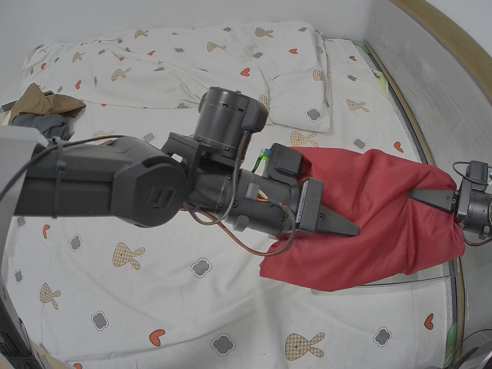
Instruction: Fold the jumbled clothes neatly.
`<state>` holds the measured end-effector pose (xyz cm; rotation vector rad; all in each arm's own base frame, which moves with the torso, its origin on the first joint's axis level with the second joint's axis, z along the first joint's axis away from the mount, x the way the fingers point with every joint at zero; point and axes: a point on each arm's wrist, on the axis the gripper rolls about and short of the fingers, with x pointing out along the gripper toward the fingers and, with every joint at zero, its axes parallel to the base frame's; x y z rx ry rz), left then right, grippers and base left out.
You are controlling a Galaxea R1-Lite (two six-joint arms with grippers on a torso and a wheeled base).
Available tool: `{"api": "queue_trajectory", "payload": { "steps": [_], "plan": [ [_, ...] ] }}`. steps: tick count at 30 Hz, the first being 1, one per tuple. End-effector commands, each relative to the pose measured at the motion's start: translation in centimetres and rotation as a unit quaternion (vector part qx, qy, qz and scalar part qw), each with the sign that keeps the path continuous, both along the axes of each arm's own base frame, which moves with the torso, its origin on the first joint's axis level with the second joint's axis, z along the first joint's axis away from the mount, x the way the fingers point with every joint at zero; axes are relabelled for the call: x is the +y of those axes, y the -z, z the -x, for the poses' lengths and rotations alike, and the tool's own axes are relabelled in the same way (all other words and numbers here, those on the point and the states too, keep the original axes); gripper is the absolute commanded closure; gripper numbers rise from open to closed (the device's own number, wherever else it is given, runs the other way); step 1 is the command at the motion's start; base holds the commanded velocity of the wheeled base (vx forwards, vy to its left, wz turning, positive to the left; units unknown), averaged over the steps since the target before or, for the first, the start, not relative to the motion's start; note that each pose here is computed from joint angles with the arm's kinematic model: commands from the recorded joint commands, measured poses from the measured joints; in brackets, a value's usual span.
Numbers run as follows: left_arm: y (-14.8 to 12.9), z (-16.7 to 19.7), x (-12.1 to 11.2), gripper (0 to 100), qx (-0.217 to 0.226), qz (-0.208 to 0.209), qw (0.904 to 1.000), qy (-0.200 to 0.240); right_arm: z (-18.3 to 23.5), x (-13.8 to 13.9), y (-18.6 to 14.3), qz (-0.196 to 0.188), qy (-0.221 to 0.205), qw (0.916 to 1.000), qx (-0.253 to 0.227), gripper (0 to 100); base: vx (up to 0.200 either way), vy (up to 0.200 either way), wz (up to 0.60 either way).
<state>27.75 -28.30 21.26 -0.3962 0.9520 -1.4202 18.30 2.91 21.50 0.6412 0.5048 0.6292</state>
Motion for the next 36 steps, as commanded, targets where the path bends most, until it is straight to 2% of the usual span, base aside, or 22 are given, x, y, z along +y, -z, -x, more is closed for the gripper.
{"api": "queue_trajectory", "payload": {
  "steps": [1,9,21,30,36],
  "plan": [
    [2.0,-1.1,-2.5,100,0.011,-0.011,0.9998,0.013,1.0,-1.6,0.7,0.001,0.044,0.999,0.003,100,0.0,0.0,0.0],
    [2.5,-2.4,-4.4,100,-0.001,0.0,0.9998,0.018,1.5,-2.9,1.2,0.001,0.08,0.9967,0.009,100,0.0,0.0,0.0],
    [2.8,-2.7,-6.8,100,-0.009,0.008,0.9993,0.034,1.4,-3.7,1.2,-0.001,0.104,0.9945,0.012,100,0.0,0.0,0.0],
    [4.0,-2.7,-8.4,100,-0.006,0.004,0.9989,0.046,1.6,-4.2,2.0,-0.001,0.118,0.9926,0.026,100,0.0,0.0,0.0],
    [5.8,-3.1,-9.3,100,-0.01,-0.002,0.9985,0.054,1.5,-4.6,2.2,-0.002,0.131,0.9908,0.033,100,0.0,0.0,0.0]
  ]
}}
